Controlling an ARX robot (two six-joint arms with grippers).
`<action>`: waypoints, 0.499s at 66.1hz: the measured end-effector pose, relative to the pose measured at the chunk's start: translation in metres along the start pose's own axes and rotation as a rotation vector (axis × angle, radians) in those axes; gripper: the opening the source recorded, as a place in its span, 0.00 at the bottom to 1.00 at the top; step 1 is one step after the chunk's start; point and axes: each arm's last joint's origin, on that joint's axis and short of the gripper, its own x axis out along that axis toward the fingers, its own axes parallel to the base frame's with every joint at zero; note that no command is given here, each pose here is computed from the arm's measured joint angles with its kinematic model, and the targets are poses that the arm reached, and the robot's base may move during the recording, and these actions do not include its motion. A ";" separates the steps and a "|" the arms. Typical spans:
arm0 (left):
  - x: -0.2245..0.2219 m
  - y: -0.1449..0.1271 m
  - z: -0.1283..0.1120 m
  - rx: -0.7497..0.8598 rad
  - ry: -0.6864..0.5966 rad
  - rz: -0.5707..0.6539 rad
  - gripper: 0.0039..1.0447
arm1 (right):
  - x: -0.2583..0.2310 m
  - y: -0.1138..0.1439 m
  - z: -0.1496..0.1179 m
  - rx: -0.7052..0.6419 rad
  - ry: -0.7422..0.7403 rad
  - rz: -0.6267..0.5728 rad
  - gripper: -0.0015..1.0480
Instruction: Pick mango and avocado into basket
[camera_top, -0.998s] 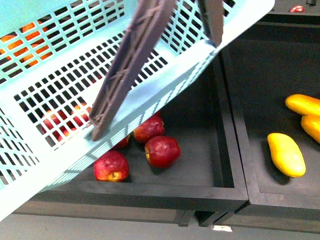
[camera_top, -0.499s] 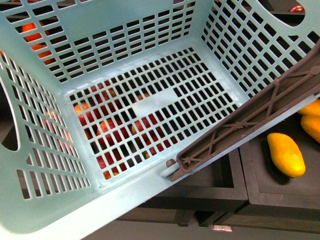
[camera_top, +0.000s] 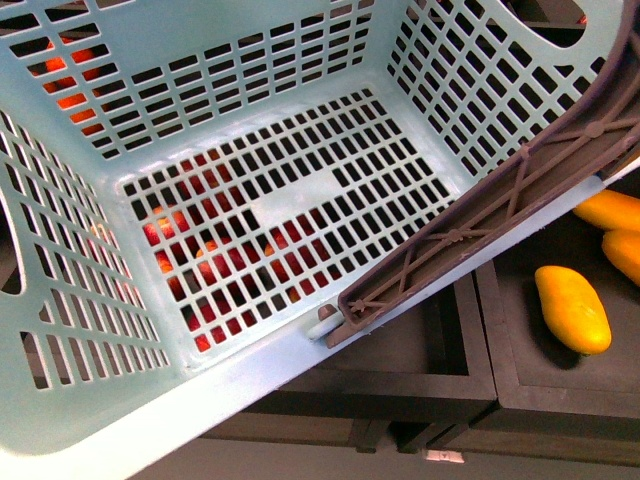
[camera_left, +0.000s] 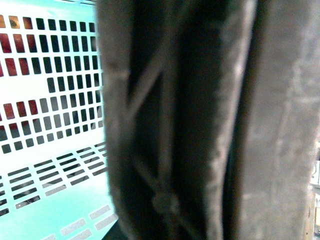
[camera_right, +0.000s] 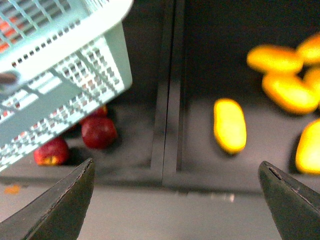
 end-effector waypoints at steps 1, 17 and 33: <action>0.000 0.000 0.000 -0.001 0.000 0.000 0.12 | 0.000 -0.001 0.002 0.007 -0.002 -0.003 0.92; 0.000 0.000 0.000 0.001 -0.008 0.004 0.12 | 0.013 -0.036 0.049 -0.022 -0.102 -0.134 0.92; 0.000 0.000 0.001 0.000 -0.008 0.004 0.12 | 0.077 -0.086 0.066 -0.285 0.010 -0.199 0.92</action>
